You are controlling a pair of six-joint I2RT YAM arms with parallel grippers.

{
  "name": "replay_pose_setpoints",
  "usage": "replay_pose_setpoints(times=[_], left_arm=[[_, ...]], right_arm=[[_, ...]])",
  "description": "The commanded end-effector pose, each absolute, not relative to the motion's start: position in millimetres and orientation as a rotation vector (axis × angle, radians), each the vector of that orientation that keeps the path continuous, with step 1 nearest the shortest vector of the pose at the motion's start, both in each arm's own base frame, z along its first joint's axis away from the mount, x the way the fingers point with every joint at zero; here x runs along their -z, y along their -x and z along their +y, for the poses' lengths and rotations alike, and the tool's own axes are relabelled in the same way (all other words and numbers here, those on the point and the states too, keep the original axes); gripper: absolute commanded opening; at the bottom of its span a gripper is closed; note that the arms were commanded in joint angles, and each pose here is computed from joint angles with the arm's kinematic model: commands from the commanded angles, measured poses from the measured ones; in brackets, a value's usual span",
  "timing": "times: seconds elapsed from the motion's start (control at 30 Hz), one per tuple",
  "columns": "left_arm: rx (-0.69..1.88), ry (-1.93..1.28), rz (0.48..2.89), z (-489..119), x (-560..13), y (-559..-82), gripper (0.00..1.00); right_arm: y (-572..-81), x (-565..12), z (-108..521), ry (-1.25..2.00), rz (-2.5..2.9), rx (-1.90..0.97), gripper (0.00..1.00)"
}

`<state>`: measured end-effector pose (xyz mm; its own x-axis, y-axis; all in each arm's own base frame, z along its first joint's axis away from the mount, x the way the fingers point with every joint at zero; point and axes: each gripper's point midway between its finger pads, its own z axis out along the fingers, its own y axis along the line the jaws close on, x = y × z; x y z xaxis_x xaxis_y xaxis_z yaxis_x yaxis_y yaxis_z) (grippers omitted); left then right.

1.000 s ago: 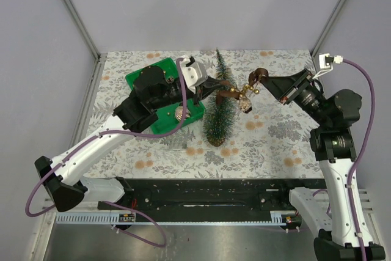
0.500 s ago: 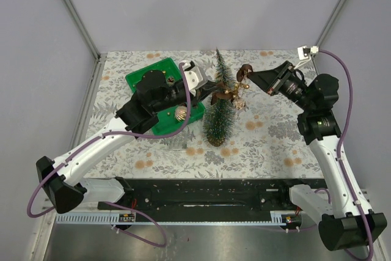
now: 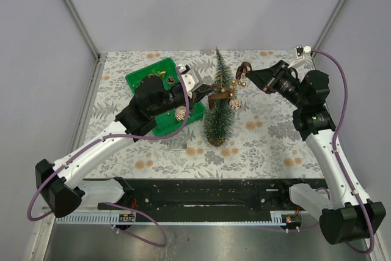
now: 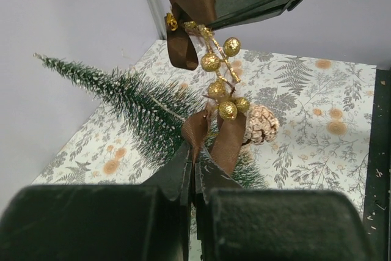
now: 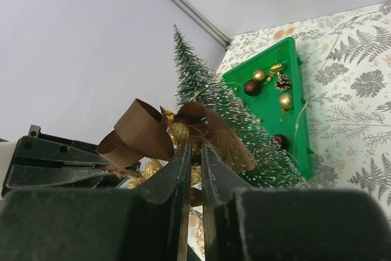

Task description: Decorate the small christmas tree

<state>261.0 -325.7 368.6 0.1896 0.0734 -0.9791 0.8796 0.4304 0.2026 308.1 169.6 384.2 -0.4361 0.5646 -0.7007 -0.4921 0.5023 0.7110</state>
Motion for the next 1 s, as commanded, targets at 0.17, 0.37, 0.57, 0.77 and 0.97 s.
replay_pose_setpoints(times=[0.17,0.37,0.57,0.77,0.97], left_arm=[[0.739,-0.791,1.310,-309.8,-383.2,-284.1,0.03],[0.729,-0.772,1.342,-311.5,-374.0,-292.3,0.03],[0.724,-0.771,1.365,-316.1,-364.7,-298.9,0.03],[0.694,-0.779,1.379,-315.2,-345.6,-303.2,0.03],[0.669,-0.793,1.375,-312.8,-331.3,-304.3,0.06]], right_arm=[[-324.3,-363.0,169.7,-0.080,1.673,-1.139,0.02],[-328.2,-357.4,174.8,-0.061,1.684,-1.144,0.02],[-331.8,-348.7,174.7,-0.060,1.699,-1.129,0.02],[-333.0,-328.5,172.8,-0.076,1.738,-1.104,0.03],[-335.0,-310.4,171.5,-0.101,1.769,-1.080,0.06]])
